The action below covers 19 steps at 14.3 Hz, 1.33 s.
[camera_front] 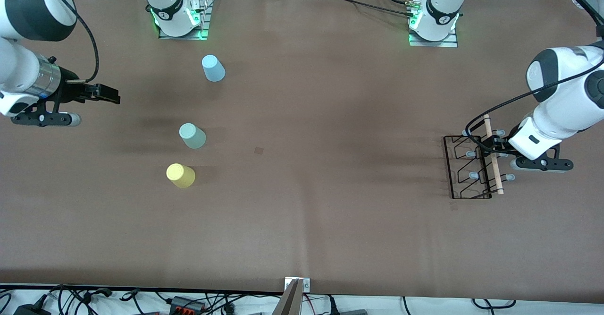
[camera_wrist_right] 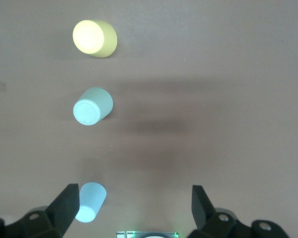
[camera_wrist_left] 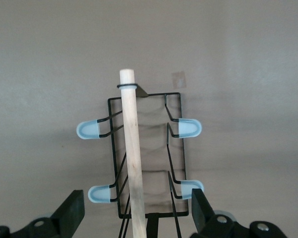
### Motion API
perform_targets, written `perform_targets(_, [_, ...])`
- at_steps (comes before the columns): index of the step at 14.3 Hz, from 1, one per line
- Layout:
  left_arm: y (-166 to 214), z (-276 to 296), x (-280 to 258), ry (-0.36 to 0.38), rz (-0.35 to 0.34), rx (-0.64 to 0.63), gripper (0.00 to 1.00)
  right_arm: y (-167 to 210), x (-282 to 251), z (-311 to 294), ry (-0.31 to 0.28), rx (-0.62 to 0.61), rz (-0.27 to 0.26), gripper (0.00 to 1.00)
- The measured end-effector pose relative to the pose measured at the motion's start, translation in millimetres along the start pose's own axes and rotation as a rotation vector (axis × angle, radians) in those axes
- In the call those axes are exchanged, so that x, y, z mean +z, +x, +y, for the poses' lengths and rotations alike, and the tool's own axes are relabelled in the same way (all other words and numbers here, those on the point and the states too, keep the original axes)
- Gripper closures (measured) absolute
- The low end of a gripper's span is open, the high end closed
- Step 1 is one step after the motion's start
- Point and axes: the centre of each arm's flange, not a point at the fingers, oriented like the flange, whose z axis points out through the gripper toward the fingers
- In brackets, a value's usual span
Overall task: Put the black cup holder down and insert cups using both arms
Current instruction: 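Close the left gripper on the dowel and lift the rack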
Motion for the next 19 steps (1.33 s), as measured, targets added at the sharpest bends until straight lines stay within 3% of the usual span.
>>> perform_targets(2, [-3, -4, 15, 0.0, -0.015, -0.005, 0.22, -3, -1, -1, 0.0, -0.002, 0.005, 0.0])
perform_targets(4, [-2, -7, 24, 0.0, -0.014, -0.01, 0.26, -4, 0, -3, -0.001, -0.006, 0.004, 0.0])
perform_targets(9, [-1, -7, 33, -0.001, -0.02, -0.01, 0.79, -4, 2, -6, -0.003, -0.011, -0.001, 0.0])
perform_targets(14, [-2, -11, 33, 0.0, -0.021, -0.015, 0.84, -9, 10, -20, -0.009, -0.035, -0.026, 0.0])
perform_targets(19, [7, -2, 16, -0.003, -0.021, 0.002, 0.84, -3, 47, -33, -0.01, -0.043, 0.034, 0.0])
